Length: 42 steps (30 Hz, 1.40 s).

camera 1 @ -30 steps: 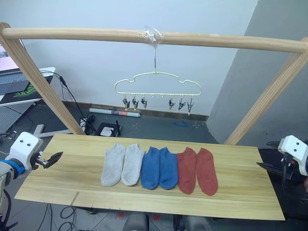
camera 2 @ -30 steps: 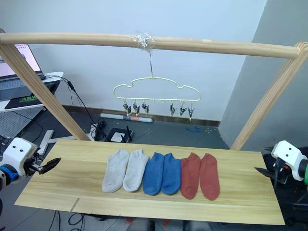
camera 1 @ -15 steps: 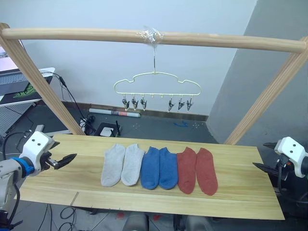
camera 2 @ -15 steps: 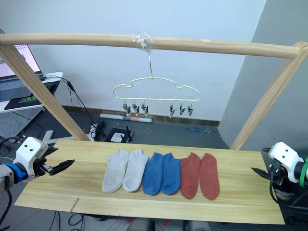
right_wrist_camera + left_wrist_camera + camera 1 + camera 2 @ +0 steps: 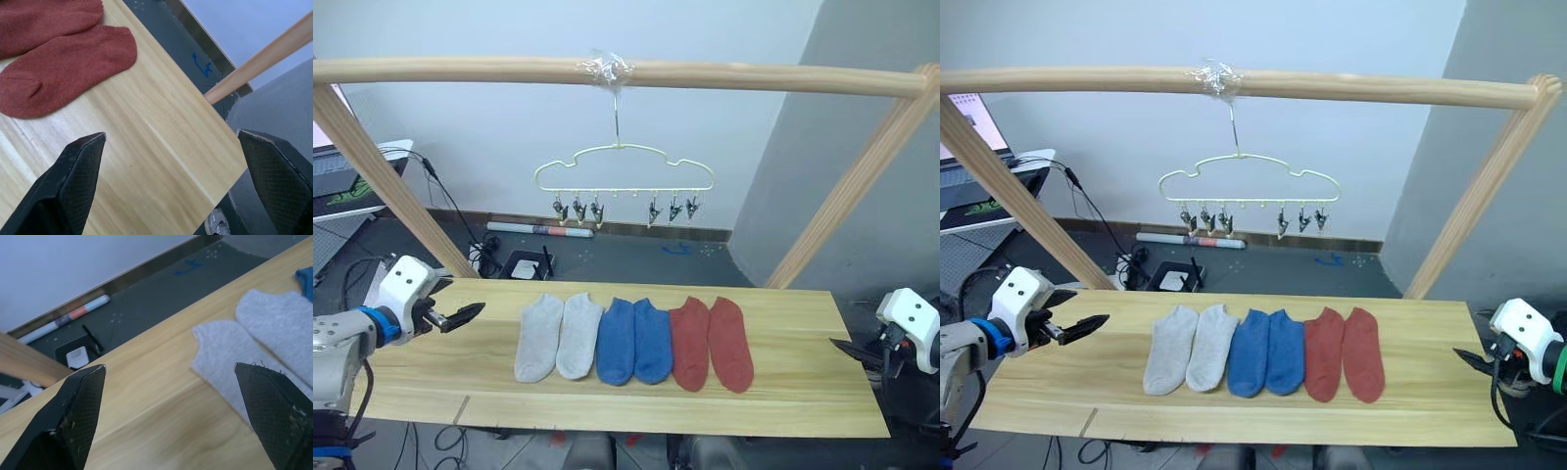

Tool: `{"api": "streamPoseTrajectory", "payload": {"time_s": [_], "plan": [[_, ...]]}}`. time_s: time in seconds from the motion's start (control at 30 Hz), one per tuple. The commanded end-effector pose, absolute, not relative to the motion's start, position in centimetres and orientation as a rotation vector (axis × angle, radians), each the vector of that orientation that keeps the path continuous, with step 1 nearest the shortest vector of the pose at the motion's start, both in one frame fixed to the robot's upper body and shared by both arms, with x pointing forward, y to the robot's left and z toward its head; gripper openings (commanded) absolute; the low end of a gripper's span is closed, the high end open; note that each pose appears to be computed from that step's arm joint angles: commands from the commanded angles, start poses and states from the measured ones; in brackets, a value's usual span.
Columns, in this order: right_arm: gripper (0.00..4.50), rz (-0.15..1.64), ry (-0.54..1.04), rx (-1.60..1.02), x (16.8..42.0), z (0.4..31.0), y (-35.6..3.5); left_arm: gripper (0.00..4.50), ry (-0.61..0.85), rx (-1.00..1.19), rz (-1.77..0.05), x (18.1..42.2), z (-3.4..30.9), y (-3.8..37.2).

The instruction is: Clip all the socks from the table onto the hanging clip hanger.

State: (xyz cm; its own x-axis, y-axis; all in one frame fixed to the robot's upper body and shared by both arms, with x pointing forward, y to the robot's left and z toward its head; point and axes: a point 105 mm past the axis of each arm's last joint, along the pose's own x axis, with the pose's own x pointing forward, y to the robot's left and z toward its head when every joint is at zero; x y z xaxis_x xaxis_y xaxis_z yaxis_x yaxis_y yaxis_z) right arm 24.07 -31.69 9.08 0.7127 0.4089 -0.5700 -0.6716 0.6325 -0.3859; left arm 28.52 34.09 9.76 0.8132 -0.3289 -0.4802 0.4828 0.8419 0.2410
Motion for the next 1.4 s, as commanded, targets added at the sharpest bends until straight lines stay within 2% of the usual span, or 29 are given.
{"api": "streamPoseTrajectory", "payload": {"time_s": [0.03, 0.17, 0.33, 0.43, 0.6, 0.7, 0.77, 0.87, 1.07, 1.4], "plan": [[4.50, 0.637, 0.396, -0.643, 24.3, 10.5, -31.0, 4.36, 0.353, 0.358, -0.464, 29.5, 11.2, 32.3], [4.50, 0.670, 0.343, -0.626, 24.3, 11.1, -28.8, 4.36, 0.272, 0.323, -0.471, 30.1, 11.6, 30.0], [4.50, 0.783, 0.187, -0.557, 24.6, 13.5, -22.2, 4.36, 0.083, 0.278, -0.449, 31.2, 12.5, 24.2], [4.50, 0.857, 0.103, -0.497, 24.6, 15.0, -17.9, 4.36, -0.004, 0.226, -0.423, 31.8, 13.5, 22.0], [4.50, 0.929, -0.050, -0.411, 25.8, 17.4, -12.0, 4.36, -0.166, 0.185, -0.285, 33.6, 15.3, 20.9], [4.50, 0.947, -0.098, -0.385, 26.4, 18.3, -10.0, 4.36, -0.198, 0.156, -0.245, 33.9, 15.7, 21.2], [4.50, 0.949, -0.128, -0.367, 27.0, 18.7, -8.9, 4.36, -0.167, 0.089, -0.241, 34.2, 15.1, 21.5], [4.50, 0.977, -0.136, -0.350, 27.3, 18.5, -7.8, 3.81, -0.187, 0.094, -0.208, 34.4, 15.5, 21.9], [4.50, 1.006, -0.163, -0.341, 27.5, 19.0, -6.9, 2.06, -0.221, 0.117, -0.194, 35.3, 16.5, 22.0], [4.50, 1.047, -0.158, -0.340, 27.2, 19.4, -6.0, 2.06, -0.276, 0.127, -0.119, 36.4, 17.7, 22.7]]}}
